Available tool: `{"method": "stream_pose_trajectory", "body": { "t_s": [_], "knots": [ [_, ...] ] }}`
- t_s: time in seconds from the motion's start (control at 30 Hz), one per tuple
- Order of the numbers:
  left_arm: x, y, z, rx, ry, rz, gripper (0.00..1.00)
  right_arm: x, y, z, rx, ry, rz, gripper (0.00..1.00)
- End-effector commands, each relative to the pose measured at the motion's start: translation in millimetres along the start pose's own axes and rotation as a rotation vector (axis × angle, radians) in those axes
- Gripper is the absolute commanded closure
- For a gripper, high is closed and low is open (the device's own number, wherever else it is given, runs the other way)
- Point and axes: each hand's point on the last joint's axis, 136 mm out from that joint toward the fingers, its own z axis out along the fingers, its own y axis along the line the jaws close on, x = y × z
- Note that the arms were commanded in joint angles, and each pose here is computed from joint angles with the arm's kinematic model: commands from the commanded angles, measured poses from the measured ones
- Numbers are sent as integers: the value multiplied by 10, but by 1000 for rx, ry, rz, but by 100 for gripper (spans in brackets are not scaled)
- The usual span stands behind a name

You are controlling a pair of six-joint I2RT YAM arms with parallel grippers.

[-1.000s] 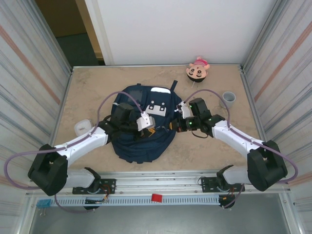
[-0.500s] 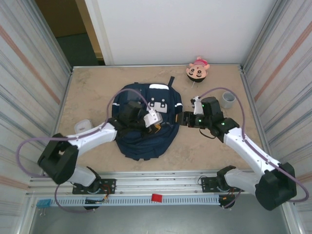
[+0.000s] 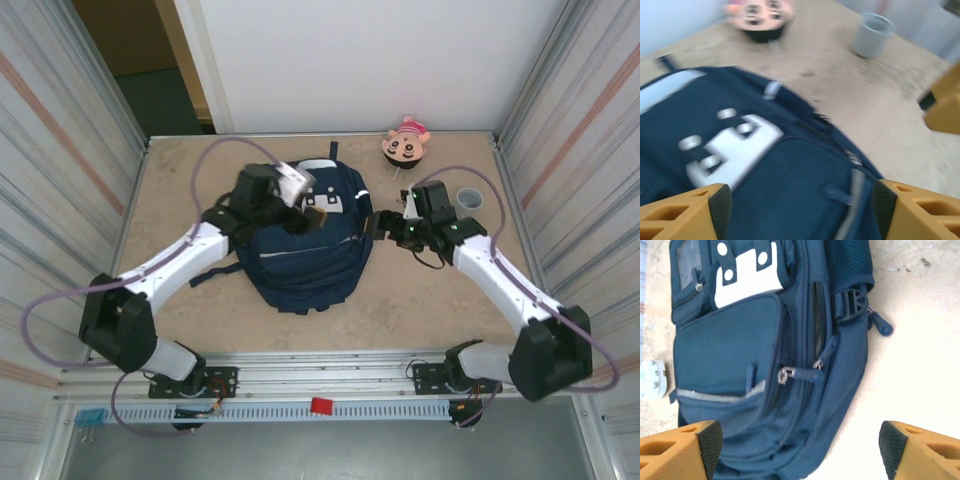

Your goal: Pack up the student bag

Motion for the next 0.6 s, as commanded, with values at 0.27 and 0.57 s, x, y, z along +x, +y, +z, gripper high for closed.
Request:
{"method": "stream_pose_trajectory", "body": {
  "t_s": [0.27, 0.57],
  "knots": [
    [1597, 1095, -127, -401, 250, -579, 24, 278, -126, 1133, 133, 201, -34, 40],
    [2099, 986, 314, -404, 341, -610, 39, 959, -786, 1227, 268, 241, 84, 62]
  ]
}}
